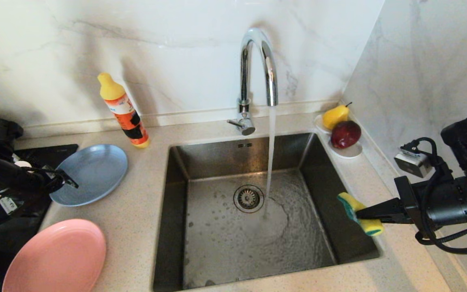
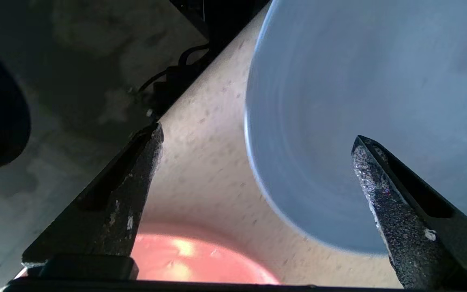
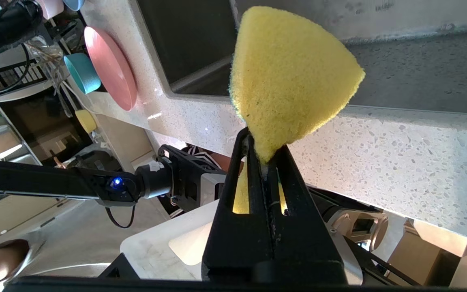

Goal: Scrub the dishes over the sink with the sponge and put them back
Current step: Wash the plate

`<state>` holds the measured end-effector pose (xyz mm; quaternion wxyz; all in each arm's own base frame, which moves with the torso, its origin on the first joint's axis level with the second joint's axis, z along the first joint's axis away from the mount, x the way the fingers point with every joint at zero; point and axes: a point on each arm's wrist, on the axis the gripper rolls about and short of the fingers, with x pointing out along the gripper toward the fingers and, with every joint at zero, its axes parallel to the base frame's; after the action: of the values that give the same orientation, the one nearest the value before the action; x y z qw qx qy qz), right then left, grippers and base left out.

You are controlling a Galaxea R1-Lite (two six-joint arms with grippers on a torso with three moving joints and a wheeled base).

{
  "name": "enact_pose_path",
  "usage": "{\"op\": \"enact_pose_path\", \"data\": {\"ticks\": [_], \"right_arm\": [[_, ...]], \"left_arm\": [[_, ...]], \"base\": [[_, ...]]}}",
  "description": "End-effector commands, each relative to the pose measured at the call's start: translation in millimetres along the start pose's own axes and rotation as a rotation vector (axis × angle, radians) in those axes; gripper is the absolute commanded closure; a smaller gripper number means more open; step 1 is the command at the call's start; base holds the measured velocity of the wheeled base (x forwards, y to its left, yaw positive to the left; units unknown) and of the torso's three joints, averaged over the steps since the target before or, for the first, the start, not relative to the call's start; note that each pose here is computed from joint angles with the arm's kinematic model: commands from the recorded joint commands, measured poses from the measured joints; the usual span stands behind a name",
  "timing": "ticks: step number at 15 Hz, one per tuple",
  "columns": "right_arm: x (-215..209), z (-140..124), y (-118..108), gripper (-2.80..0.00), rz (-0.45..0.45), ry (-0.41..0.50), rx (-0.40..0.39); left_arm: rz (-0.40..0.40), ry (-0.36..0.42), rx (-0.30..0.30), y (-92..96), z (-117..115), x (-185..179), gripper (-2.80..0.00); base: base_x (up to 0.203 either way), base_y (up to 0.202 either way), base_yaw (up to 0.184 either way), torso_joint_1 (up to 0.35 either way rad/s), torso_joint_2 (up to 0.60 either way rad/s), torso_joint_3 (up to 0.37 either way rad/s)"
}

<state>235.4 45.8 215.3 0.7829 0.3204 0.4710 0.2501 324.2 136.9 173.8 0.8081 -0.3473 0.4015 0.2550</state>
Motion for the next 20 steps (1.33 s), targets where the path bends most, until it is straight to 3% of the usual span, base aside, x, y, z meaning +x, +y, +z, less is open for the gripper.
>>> {"op": "enact_pose_path", "data": {"ticks": [1, 20], "right_arm": [[-0.4, 1.4, -2.1, 0.0, -0.001, -0.001, 0.011], [0.8, 3.2, -3.0, 0.0, 0.001, 0.002, 0.015]], "left_arm": [[-0.005, 0.008, -0.007, -5.8, -0.1, 5.5, -2.8], [0.011, 0.002, -0.027, -13.1, 7.8, 23.9, -2.8]], "base": [[0.0, 0.0, 0.0, 0.0, 0.0, 0.0], [0.0, 0.0, 0.0, 0.0, 0.0, 0.0]]}}
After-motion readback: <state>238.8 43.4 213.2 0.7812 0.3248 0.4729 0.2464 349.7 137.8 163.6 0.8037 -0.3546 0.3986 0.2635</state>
